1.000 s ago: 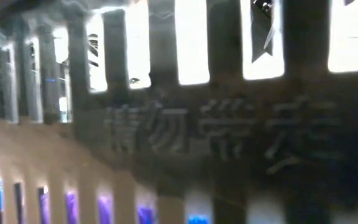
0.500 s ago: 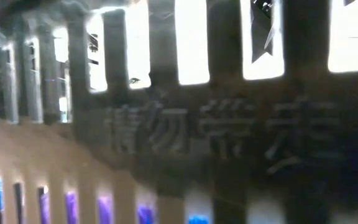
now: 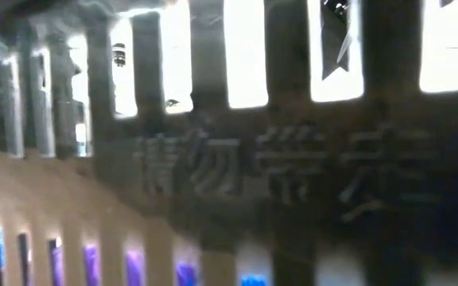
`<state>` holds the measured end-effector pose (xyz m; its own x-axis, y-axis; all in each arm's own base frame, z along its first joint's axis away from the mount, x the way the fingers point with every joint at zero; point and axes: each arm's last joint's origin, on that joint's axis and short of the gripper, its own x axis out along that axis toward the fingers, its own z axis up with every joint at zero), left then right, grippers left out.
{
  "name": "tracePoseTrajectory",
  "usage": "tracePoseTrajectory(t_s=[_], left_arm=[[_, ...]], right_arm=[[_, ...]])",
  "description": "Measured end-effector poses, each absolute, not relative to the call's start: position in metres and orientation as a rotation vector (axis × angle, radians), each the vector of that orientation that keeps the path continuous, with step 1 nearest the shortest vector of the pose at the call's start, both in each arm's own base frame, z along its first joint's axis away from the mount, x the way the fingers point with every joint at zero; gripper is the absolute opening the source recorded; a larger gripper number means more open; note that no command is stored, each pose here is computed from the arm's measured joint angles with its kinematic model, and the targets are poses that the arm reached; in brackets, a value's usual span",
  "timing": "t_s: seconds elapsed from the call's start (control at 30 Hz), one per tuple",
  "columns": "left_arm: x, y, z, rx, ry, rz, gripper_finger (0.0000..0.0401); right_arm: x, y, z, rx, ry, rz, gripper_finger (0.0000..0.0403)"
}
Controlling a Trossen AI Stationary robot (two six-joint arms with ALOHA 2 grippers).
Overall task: Pick & Place Office Desk Supplies
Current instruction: Put the yellow spring keychain into the bottom black bin
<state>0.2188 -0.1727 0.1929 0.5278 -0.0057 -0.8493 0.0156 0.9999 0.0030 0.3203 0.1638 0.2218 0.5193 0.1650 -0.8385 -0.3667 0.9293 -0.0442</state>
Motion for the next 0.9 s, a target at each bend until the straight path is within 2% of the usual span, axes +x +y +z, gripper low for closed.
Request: tracePoseTrajectory(t_s=[0.2,0.4,0.63,0.9], left_arm=[[0.239,-0.198,0.224,0.080,0.730,-0.274,0.0009],[0.261,-0.196,0.234,0.107,0.554,-0.452,0.0008],[0.296,-0.189,0.222,0.091,0.419,-0.645,0.0008],[0.324,-0.179,0.187,0.065,0.417,-0.774,0.0008]], right_arm=[[0.320,0.164,0.222,-0.227,0.975,0.323,0.0169],[0.321,0.163,0.222,-0.235,0.974,0.326,0.0169],[0.321,0.163,0.222,-0.238,0.969,0.328,0.0169],[0.322,0.162,0.222,-0.239,0.969,0.327,0.0169]])
